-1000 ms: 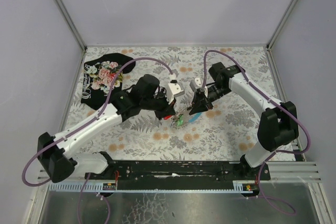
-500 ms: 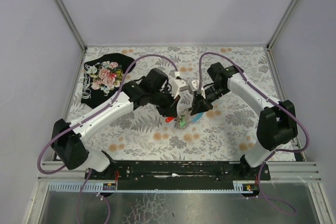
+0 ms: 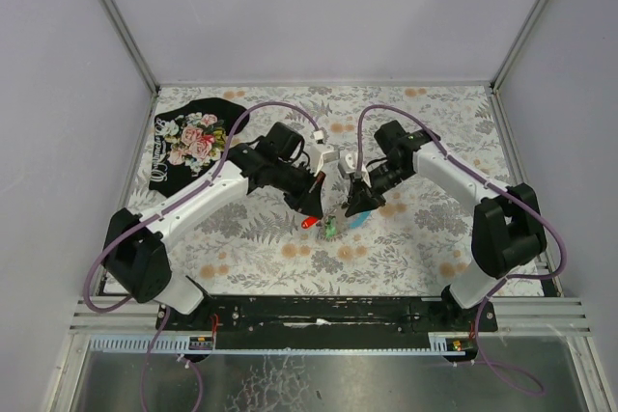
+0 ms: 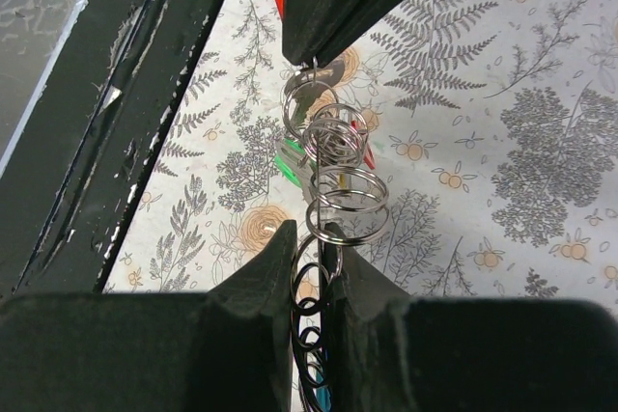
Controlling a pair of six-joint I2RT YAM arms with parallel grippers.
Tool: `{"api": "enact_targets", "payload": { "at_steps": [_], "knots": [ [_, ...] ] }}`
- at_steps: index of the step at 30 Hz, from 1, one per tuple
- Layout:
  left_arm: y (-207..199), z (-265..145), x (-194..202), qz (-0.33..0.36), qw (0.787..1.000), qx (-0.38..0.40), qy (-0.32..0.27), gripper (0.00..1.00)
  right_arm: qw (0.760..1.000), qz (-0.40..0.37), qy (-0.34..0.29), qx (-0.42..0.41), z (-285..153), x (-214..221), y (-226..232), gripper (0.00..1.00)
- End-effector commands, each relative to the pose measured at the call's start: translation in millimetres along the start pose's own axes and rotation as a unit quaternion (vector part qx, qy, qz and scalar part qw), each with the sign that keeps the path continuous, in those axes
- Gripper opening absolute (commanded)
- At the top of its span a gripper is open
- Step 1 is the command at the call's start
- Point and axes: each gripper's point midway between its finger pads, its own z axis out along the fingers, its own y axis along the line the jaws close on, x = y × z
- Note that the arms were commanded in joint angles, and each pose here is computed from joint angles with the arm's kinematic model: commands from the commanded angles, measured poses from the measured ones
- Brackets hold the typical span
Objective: Remove the keys from the keyring
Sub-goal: Pick up the key from the keyring.
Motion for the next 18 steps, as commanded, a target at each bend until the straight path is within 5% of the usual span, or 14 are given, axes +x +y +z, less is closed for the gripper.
{"api": "enact_targets", "payload": {
  "at_steps": [1, 18],
  "knots": [
    [-11, 0, 8, -0.044, 0.998, 0.04, 0.014, 0.0, 0.999, -0.028, -0.002, 0.017, -2, -7, -2, 0.13],
    [9, 7, -12, -0.015, 1.0, -0.005, -0.027, 0.0, 0.997, 0.04, -0.057, 0.03, -14, -12, -7, 0.4]
  ]
}}
